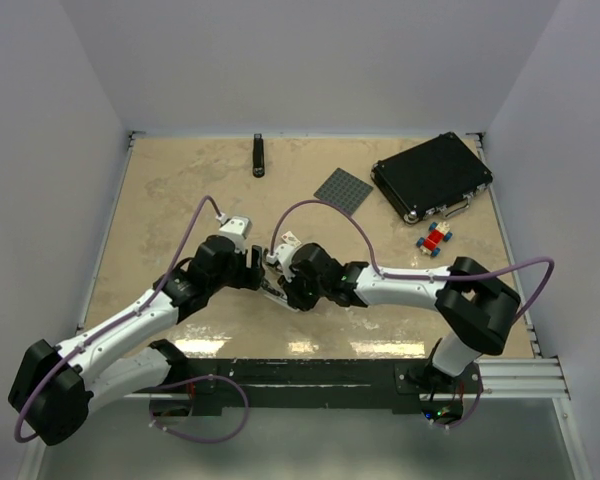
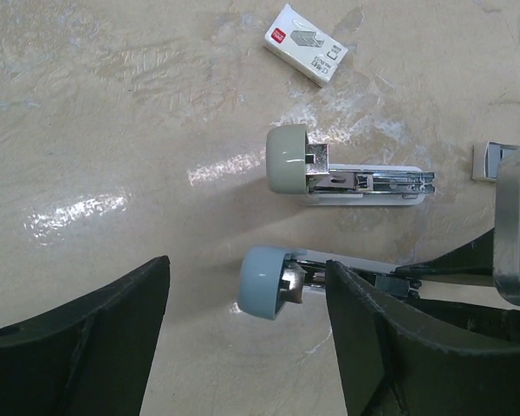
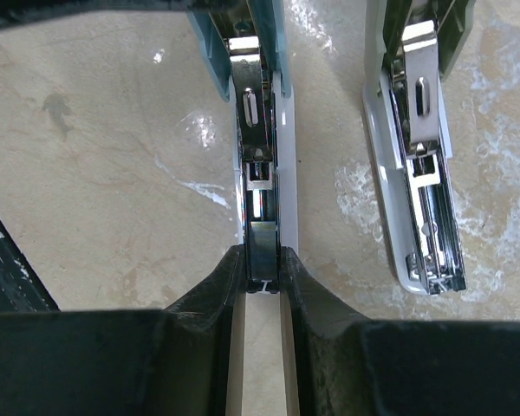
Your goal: Load the staples into the stapler
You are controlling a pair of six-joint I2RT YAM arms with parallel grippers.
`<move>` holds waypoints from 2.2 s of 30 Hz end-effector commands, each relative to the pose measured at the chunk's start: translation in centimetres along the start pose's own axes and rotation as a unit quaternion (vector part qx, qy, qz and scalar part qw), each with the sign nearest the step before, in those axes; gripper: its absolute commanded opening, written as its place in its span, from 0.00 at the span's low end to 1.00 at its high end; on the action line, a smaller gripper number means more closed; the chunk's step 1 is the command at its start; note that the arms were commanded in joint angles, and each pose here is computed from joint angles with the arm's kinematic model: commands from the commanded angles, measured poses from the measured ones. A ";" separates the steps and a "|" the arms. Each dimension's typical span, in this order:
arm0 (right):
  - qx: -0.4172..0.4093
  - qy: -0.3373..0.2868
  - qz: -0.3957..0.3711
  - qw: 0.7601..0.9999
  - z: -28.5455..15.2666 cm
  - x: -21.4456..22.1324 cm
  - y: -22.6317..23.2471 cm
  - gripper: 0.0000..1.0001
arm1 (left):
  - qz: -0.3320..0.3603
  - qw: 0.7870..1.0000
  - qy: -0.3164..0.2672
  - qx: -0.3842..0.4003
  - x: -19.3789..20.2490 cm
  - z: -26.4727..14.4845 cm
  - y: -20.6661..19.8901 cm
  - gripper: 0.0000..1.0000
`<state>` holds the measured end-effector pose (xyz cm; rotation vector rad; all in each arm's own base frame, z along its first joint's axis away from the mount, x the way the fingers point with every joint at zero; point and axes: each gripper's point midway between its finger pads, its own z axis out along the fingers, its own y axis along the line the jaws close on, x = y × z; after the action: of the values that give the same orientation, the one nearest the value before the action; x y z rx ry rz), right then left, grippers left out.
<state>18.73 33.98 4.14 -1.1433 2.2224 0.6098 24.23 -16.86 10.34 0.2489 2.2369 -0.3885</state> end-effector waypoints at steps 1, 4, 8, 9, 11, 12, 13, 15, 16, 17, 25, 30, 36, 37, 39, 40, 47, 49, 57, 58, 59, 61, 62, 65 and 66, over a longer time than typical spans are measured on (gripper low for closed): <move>-0.015 -0.040 -0.019 0.999 0.5 -3.1 0.4 0.08 | 0.011 0.999 -0.036 0.018 -1.3 0.3 -0.6 0.75; -0.017 -0.052 -0.022 0.998 0.7 -3.7 0.5 0.07 | 0.021 0.999 -0.042 0.024 -1.3 0.6 -0.8 0.67; -0.016 -0.059 -0.024 0.998 1.0 -4.0 0.5 0.07 | 0.029 0.998 -0.039 0.036 -1.0 0.6 -1.1 0.43; -0.017 -0.061 -0.024 0.998 1.0 -4.0 0.5 0.07 | 0.030 0.998 -0.038 0.041 -0.8 0.5 -1.4 0.39; -0.016 -0.073 -0.023 0.997 1.0 -4.4 0.5 0.07 | 0.034 0.997 -0.037 0.061 -0.5 0.3 -2.2 0.33; -0.016 -0.077 -0.023 0.997 1.0 -4.5 0.5 0.07 | 0.035 0.996 -0.038 0.068 -0.5 0.2 -2.5 0.33; -0.015 -0.080 -0.022 0.996 1.0 -4.6 0.5 0.07 | 0.037 0.995 -0.037 0.081 -0.3 -0.1 -3.1 0.33; -0.013 -0.091 -0.021 0.996 1.1 -5.0 0.3 0.07 | 0.040 0.995 -0.033 0.090 0.2 -0.2 -3.5 0.33; -0.014 -0.095 -0.023 0.995 1.1 -5.2 0.5 0.07 | 0.043 0.994 -0.031 0.100 0.5 -0.4 -4.1 0.33; -0.015 -0.105 -0.023 0.994 1.2 -5.6 0.5 0.07 | 0.045 0.993 -0.029 0.104 0.7 -0.5 -4.4 0.33; -0.018 -0.127 -0.024 0.991 1.7 -6.7 0.5 0.08 | 0.097 0.984 -0.007 0.147 2.2 -1.0 -7.5 0.38; -0.018 -0.127 -0.028 0.991 2.0 -6.6 0.5 0.09 | 0.114 0.976 -0.002 0.187 2.4 -1.4 -9.0 0.51; -0.020 -0.122 -0.029 0.992 2.3 -6.3 0.6 0.09 | 0.101 0.980 -0.014 0.173 2.0 -1.6 -8.5 0.62; -0.019 -0.119 -0.029 0.992 2.3 -6.0 0.5 0.09 | 0.089 0.985 -0.021 0.147 1.6 -1.6 -7.7 0.62; -0.018 -0.114 -0.027 0.993 2.2 -5.5 0.4 0.10 | 0.071 0.990 -0.034 0.118 0.9 -1.7 -6.8 0.64; -0.017 -0.116 -0.026 0.993 2.2 -5.5 0.4 0.10 | 0.056 0.992 -0.048 0.099 0.3 -1.9 -6.1 0.66; -0.018 -0.113 -0.011 0.993 2.0 -4.6 0.4 0.15 | 0.023 0.991 -0.090 0.096 -0.7 -2.8 -5.5 0.72; -0.017 -0.113 -0.009 0.993 1.9 -4.5 0.4 0.16 | 0.015 0.990 -0.101 0.093 -1.2 -3.1 -5.3 0.73; -0.014 -0.108 -0.005 0.994 1.2 -4.3 0.3 0.29 | -0.034 0.984 -0.172 0.035 -3.9 -4.7 -2.7 0.78; -0.014 -0.105 -0.006 0.994 1.0 -4.2 0.3 0.32 | -0.036 0.983 -0.178 0.028 -4.2 -4.9 -2.4 0.78; -0.014 -0.107 -0.006 0.994 0.7 -4.3 0.4 0.34 | -0.039 0.982 -0.184 0.019 -4.4 -5.0 -2.0 0.79; -0.012 -0.102 -0.006 0.995 0.3 -4.1 0.4 0.40 | -0.049 0.978 -0.204 -0.007 -4.9 -5.5 -0.8 0.80; -0.012 -0.102 -0.007 0.995 0.2 -4.3 0.4 0.42 | -0.052 0.976 -0.211 -0.015 -5.1 -5.7 -0.5 0.81; -0.009 -0.093 -0.009 0.996 -0.3 -4.0 0.3 0.48 | -0.064 0.969 -0.237 -0.040 -5.9 -6.5 0.7 0.82; -0.009 -0.091 -0.009 0.996 -0.5 -4.0 0.3 0.51 | -0.066 0.965 -0.248 -0.049 -6.2 -6.9 1.2 0.82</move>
<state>20.21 36.75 5.82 -1.0778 2.0626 0.7167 22.80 -15.88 17.63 0.0797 1.8588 -0.4367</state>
